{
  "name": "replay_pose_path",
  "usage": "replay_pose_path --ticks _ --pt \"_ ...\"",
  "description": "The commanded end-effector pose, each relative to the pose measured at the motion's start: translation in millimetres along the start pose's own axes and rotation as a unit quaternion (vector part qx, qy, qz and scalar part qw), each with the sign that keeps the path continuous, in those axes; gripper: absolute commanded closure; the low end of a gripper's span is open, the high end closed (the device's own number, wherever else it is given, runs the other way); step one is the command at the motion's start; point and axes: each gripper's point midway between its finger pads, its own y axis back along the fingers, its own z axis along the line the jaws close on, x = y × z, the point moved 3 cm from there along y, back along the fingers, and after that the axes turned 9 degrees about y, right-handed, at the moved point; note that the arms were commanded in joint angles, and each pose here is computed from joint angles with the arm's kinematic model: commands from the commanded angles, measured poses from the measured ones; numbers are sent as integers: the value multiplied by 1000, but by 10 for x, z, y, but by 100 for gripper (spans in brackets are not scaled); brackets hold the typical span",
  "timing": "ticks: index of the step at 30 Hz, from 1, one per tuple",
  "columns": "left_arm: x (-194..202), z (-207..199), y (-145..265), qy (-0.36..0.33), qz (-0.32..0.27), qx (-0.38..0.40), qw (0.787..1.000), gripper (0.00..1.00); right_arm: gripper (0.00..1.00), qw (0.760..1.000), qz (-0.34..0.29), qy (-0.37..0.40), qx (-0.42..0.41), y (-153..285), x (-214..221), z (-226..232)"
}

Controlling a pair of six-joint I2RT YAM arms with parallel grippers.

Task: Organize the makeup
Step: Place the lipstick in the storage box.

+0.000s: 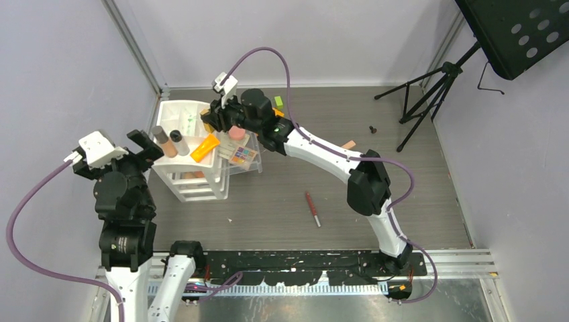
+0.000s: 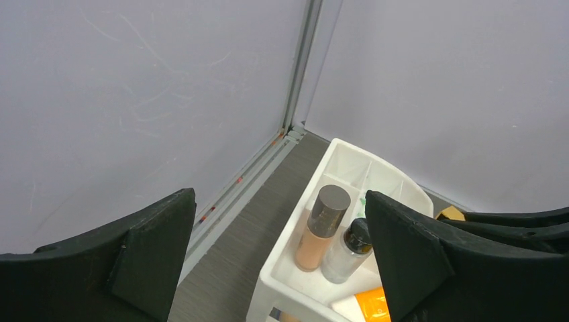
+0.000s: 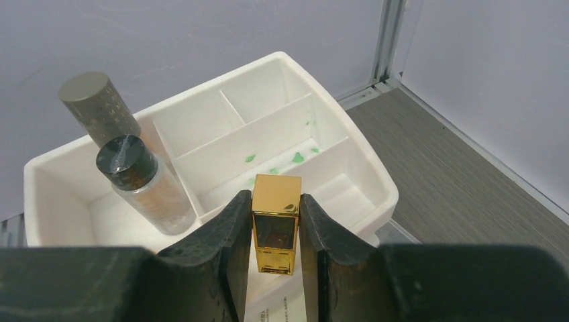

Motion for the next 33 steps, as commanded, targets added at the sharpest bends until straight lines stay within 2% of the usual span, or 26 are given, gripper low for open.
replay_pose_path --ticks 1,11,20,22,27,30,33 --pt "-68 -72 -58 5 -37 20 999 0 100 998 -64 11 -14 -31 -407 25" --pt "24 -45 -69 -9 -36 19 999 0 100 996 -61 17 -60 -154 -188 154" --pt "39 0 -63 -20 -38 9 999 0 100 996 -45 23 -69 -220 30 174" --pt "40 12 -65 -21 -39 5 999 0 92 996 -43 22 -70 -220 47 179" --pt "48 14 -69 -23 -38 4 999 0 62 996 -41 19 -75 -205 36 194" --pt "54 9 -72 -23 -36 5 999 0 52 996 -44 19 -73 -191 0 193" --pt "56 7 -71 -23 -36 6 999 0 47 996 -47 20 -72 -174 -46 185"
